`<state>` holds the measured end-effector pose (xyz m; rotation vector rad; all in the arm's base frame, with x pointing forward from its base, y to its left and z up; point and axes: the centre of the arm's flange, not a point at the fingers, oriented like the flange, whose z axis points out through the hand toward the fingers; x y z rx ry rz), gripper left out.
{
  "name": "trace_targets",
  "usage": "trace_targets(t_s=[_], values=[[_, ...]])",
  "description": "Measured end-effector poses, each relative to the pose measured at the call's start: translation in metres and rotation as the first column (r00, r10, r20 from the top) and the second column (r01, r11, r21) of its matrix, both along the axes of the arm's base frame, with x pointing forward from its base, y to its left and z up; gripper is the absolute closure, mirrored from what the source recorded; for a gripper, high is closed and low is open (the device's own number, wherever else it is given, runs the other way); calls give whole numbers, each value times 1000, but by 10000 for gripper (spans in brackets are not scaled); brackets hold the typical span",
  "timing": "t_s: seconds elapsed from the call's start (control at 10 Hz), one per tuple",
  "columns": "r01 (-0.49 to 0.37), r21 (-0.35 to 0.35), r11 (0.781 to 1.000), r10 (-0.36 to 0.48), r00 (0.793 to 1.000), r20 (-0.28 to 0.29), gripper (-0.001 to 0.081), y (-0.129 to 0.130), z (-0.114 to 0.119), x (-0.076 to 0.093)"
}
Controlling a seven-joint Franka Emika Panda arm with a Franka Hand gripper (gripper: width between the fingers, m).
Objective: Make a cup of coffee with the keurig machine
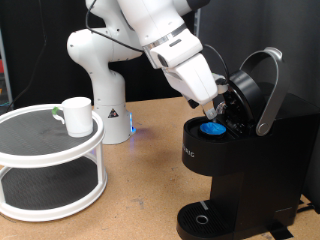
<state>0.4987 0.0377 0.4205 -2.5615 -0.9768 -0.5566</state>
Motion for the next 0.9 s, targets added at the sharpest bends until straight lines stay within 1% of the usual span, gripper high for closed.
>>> trace_targets(t_s=[0.1,0.2,0.3,0.6,0.7,0.9], values=[[-20,0,1000,20,1000,-18,6,-3,1,-1],[-41,1,999,41,998,-39,6,-8,6,-1],[-49,10,999,49,998,-47,6,-14,17,1],[-61,63,996,65,996,-63,6,-38,58,7],[-68,74,995,74,994,-75,6,-41,64,8],[-71,75,995,77,994,-81,6,-42,62,7]])
